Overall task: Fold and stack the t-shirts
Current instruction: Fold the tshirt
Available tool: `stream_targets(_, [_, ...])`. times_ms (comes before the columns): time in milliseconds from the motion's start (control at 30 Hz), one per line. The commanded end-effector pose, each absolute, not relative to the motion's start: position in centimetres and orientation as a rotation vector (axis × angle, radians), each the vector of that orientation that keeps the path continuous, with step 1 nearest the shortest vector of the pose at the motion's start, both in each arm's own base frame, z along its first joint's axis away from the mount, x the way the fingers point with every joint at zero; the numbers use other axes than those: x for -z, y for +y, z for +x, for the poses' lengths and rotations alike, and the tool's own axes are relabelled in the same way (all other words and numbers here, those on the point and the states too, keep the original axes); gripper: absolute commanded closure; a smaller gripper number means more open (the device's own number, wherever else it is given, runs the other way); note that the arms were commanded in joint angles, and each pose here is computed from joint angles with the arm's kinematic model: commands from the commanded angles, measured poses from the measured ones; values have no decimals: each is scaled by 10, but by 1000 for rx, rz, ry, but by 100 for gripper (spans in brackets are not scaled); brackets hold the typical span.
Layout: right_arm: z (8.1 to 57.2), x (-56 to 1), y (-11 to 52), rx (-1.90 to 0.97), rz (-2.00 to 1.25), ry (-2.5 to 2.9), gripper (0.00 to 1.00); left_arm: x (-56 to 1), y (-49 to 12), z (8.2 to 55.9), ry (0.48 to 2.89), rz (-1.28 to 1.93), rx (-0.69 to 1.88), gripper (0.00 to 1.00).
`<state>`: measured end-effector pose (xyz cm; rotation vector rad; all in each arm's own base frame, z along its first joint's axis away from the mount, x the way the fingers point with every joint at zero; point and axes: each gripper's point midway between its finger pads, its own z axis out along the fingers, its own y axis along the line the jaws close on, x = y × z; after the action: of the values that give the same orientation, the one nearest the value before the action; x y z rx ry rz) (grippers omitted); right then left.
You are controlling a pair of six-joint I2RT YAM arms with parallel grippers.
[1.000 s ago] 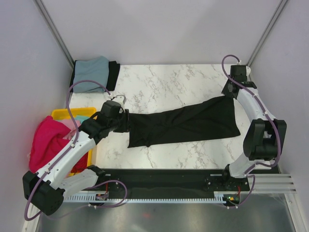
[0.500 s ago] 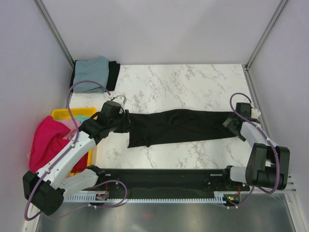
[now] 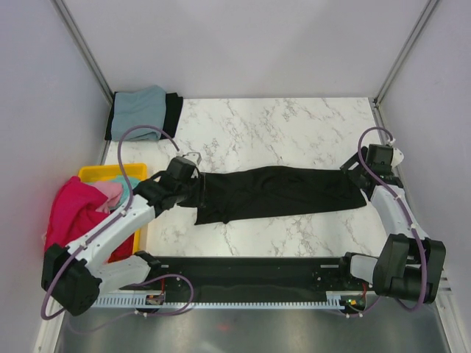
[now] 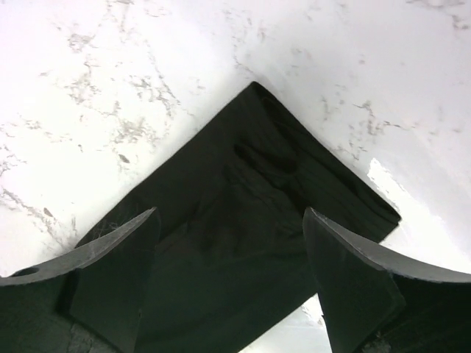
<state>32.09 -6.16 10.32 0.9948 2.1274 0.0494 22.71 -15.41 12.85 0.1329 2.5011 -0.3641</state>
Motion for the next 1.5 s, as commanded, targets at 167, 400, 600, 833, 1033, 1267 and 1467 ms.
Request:
stream_targets(167, [330,-91,-41,-155,902,2202,18,-78,-201,225,2624,53,519,44])
stream_targets(400, [325,-77,-41,-140,883,2238,21,-46,-226,230,2706,62,596,45])
stream_targets(600, [327,-78,-40,-142,869,2239,22,-38,-241,228,2722,78,646,48])
stream_targets(833, [326,-74,-41,-134,864,2250,23,-45,-248,218,2706,127,612,59])
stream_targets(1033, [325,-71,-40,-138,863,2258,23,-60,-243,216,2653,223,347,55])
stream_targets(1267, [325,-72,-38,-148,855,2259,23,-72,-242,216,2600,252,248,53])
stream_targets(1467, [326,-70,-36,-161,850,2268,23,-59,-242,216,2619,284,174,53])
